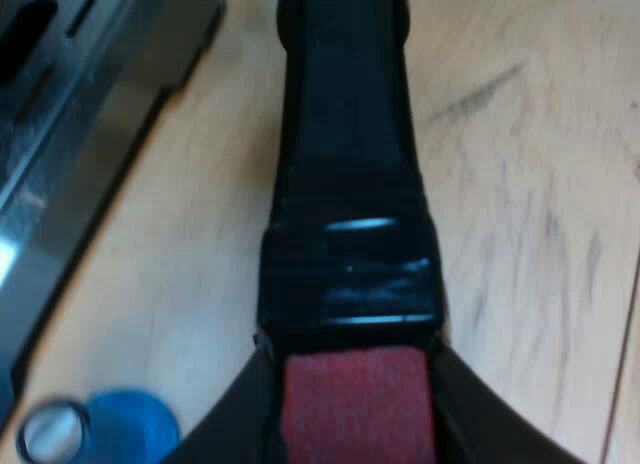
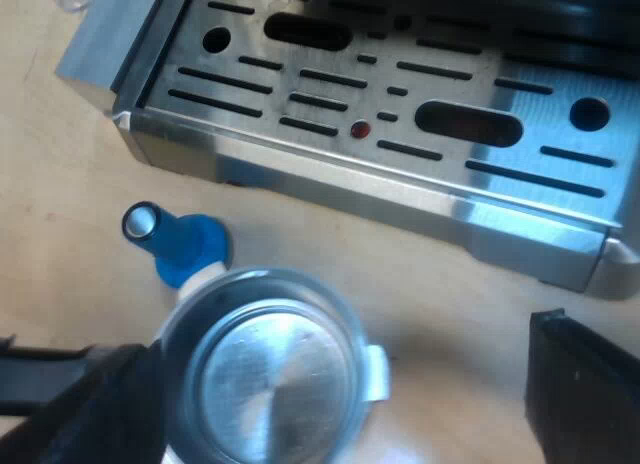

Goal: Put the handle in the coffee machine

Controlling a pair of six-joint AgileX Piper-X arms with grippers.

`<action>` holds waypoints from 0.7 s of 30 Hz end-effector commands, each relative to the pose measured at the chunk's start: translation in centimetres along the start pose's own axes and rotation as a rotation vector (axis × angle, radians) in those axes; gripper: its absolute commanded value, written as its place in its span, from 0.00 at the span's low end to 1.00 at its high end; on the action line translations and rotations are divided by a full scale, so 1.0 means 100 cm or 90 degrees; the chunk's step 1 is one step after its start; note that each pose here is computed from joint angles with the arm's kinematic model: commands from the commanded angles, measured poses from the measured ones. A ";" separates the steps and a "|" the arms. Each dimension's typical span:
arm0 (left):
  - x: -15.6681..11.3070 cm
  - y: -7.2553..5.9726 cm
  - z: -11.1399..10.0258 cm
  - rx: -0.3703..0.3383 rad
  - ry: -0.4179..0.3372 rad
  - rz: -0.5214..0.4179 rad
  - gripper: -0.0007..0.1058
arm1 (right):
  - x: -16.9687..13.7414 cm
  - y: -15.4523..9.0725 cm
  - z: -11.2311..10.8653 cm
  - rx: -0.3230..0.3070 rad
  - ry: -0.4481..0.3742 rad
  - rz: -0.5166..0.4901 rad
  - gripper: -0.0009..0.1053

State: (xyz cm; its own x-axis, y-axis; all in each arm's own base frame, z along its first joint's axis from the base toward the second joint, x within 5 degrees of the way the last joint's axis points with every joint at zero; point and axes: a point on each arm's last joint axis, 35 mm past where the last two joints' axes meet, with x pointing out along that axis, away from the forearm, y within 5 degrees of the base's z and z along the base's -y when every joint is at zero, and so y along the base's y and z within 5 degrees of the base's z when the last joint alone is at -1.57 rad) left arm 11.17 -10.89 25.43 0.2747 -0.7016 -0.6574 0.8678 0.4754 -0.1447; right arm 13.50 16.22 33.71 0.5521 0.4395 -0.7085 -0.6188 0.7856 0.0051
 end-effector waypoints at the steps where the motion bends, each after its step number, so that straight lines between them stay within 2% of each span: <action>1: -0.010 0.001 0.004 0.002 -0.023 0.001 0.01 | -0.006 0.005 0.003 -0.035 -0.022 -0.027 0.71; 5: -0.016 0.005 0.000 -0.017 -0.022 0.020 0.01 | -0.009 0.019 0.003 -0.069 -0.050 -0.044 0.71; 7: -0.021 0.007 -0.003 -0.028 -0.026 0.017 0.01 | -0.013 0.030 0.005 -0.084 -0.088 -0.054 0.71; 13: -0.031 0.012 -0.007 -0.059 -0.034 0.044 0.01 | -0.014 0.052 0.006 -0.092 -0.167 -0.041 0.71; 21: -0.042 0.021 -0.012 -0.096 -0.055 0.099 0.01 | 0.011 0.076 -0.003 -0.102 -0.206 -0.023 0.71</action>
State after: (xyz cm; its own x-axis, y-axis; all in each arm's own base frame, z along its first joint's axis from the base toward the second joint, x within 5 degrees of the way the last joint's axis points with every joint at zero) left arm 11.31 -6.22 26.05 0.4192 -0.6231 -0.6603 0.7213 0.6703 -0.1746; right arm 9.17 22.31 32.44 0.6960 0.5388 -0.4747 -0.6653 0.7325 -0.1440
